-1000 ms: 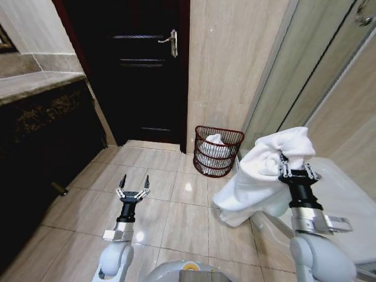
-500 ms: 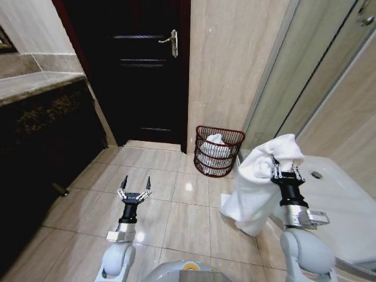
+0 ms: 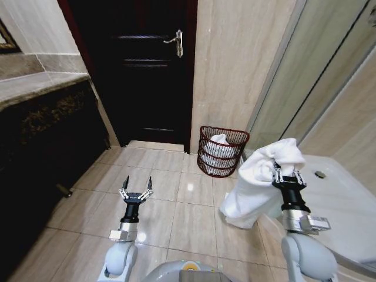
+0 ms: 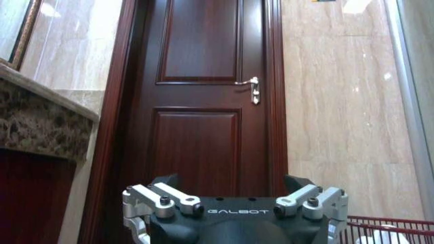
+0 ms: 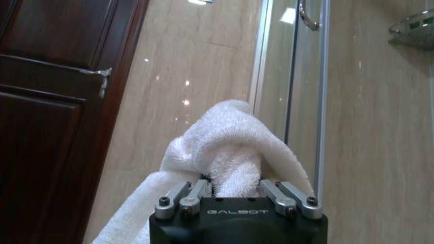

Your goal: Discard the used towel into the hamper.

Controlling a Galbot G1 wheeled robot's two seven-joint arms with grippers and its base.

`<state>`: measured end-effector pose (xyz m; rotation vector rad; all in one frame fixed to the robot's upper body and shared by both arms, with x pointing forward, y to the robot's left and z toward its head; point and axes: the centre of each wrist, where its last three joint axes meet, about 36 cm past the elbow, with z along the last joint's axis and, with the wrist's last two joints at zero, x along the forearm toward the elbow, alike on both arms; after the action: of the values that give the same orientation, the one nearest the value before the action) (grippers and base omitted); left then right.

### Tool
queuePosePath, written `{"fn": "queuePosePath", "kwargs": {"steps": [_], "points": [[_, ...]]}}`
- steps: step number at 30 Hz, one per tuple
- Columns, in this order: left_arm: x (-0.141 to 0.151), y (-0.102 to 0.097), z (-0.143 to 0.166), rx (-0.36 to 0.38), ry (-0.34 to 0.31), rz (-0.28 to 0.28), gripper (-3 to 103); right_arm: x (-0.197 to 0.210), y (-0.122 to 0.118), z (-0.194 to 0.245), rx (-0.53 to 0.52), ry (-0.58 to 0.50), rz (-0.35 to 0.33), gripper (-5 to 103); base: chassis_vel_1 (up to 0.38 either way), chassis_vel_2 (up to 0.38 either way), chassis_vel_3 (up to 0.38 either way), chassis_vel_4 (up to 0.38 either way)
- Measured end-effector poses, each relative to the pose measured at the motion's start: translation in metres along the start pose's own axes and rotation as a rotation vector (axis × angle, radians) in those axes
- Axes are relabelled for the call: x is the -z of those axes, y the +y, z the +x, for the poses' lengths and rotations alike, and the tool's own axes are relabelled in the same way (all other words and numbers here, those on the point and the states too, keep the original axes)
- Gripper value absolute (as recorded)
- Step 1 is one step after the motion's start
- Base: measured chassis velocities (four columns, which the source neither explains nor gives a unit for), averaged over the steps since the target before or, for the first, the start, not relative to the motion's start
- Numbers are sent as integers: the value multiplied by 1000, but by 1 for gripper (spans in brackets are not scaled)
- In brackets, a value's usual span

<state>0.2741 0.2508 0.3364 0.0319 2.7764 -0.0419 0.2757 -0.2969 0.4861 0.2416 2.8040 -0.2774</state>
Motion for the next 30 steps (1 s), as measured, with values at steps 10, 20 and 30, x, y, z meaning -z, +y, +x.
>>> {"fn": "queuePosePath", "kwargs": {"steps": [10, 20, 30], "points": [[6, 1, -8, 15, -6, 6, 100, 2, 5, -1, 3, -7, -4, 27, 88, 84, -114, -124], [3, 0, -9, 11, -9, 6, 100, -1, 2, 0, -17, -3, -21, 27, 92, 95, -88, -95], [2, 2, -6, -2, -2, -3, 100, -10, -1, -2, -53, 7, -51, 27, 31, 32, -41, -27]]}}
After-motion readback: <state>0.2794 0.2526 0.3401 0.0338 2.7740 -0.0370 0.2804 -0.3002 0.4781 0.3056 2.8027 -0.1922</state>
